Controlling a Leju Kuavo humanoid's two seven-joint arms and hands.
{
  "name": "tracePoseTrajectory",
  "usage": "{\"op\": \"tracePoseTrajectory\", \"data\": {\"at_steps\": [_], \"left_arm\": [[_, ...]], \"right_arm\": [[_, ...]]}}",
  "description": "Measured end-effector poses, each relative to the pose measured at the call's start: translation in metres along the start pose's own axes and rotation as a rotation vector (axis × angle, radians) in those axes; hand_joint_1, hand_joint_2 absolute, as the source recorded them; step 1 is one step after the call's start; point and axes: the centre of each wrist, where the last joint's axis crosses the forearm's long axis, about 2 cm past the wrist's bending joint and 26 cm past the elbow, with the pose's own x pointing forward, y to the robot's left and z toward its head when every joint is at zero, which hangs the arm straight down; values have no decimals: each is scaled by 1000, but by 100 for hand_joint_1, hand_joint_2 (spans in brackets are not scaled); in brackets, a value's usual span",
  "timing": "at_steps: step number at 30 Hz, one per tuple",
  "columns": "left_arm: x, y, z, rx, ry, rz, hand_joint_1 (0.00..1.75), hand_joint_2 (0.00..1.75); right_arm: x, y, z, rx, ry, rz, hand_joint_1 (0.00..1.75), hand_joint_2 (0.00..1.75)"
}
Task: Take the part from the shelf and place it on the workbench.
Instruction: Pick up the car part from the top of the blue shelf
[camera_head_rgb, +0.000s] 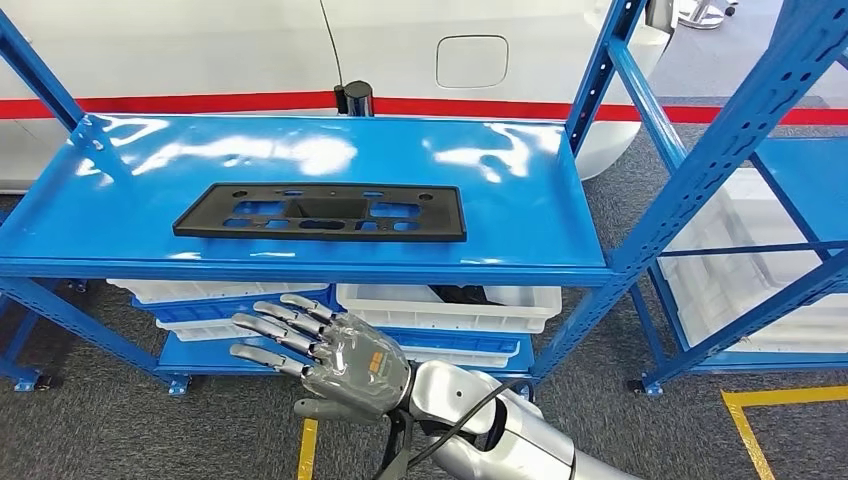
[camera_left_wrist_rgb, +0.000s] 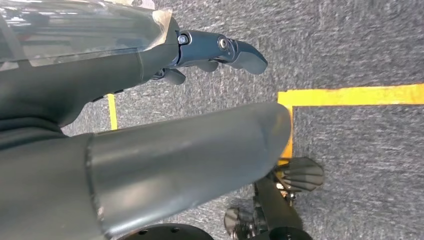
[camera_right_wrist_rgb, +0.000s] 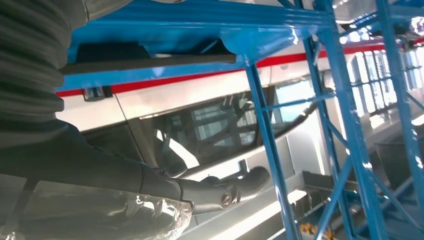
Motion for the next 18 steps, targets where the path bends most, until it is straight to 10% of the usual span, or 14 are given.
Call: {"op": "tracePoseTrajectory", "data": {"at_steps": [18], "left_arm": [[0,-2,0,-6,-9,1,0,0]], "right_arm": [[1,5,4,11,8,-8,0,175]]}}
